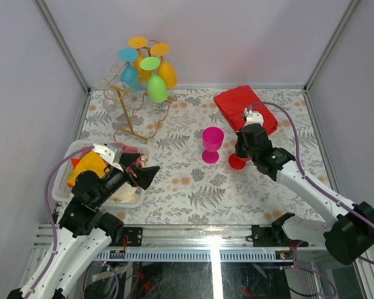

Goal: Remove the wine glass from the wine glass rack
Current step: Place the wine glass at the center of the board.

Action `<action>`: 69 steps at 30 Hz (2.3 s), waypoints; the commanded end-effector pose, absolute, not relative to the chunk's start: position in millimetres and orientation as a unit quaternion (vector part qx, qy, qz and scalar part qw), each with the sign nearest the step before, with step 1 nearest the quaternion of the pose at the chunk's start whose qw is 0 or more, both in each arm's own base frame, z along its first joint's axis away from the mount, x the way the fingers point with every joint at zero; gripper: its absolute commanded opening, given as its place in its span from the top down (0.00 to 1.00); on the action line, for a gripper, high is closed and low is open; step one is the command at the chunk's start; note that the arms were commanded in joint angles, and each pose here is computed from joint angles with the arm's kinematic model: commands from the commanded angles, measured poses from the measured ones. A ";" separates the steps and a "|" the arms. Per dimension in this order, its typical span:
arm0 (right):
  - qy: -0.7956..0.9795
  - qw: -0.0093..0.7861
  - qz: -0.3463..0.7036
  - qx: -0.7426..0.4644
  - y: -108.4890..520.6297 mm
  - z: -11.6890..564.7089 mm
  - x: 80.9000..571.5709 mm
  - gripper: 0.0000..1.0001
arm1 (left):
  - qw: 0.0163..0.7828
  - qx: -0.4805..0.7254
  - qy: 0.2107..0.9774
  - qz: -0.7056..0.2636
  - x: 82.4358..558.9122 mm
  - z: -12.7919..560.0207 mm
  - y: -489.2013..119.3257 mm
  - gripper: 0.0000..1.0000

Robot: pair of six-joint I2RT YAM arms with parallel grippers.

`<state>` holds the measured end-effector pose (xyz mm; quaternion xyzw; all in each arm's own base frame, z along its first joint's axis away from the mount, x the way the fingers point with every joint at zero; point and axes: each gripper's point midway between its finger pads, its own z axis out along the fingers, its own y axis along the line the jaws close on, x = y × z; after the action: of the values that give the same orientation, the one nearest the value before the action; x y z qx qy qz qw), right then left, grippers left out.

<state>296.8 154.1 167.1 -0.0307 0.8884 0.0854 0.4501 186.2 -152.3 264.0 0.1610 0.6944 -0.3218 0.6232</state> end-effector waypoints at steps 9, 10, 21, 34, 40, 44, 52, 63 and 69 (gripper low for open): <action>0.878 0.459 0.132 -0.014 175.7 169.8 335.9 1.00 | 0.629 0.150 0.696 -0.311 190.5 264.3 -147.9 0.00; 0.878 0.460 0.129 -0.014 175.4 170.4 338.2 0.99 | 0.629 0.151 0.696 -0.312 190.2 264.6 -148.4 0.00; 0.889 0.438 0.128 -0.043 189.0 165.7 350.1 0.94 | 0.625 0.154 0.699 -0.312 190.5 262.2 -149.7 0.00; 0.890 0.440 0.105 -0.063 185.6 177.1 354.9 0.83 | 0.619 0.161 0.701 -0.315 190.1 259.8 -152.5 0.00; 0.897 0.427 0.095 -0.067 184.8 173.9 356.1 0.82 | 0.617 0.162 0.702 -0.315 190.3 259.2 -152.9 0.00; 0.904 0.414 0.080 -0.068 181.9 169.2 357.3 0.83 | 0.615 0.164 0.703 -0.316 190.2 258.2 -153.6 0.00; 0.907 0.405 0.088 -0.072 187.4 162.8 358.0 0.76 | 0.614 0.164 0.705 -0.315 190.5 257.4 -153.8 0.00; 0.890 0.438 0.108 -0.065 188.3 195.4 357.8 0.71 | 0.610 0.167 0.707 -0.315 190.9 255.3 -154.5 0.00; 0.875 0.465 0.121 -0.060 186.7 220.5 355.0 0.72 | 0.609 0.168 0.708 -0.316 190.5 255.6 -155.3 0.00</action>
<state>346.9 185.5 167.1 -0.0721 0.9061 0.0969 0.4054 191.6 -154.3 255.2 0.1601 0.7085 -0.3167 0.6100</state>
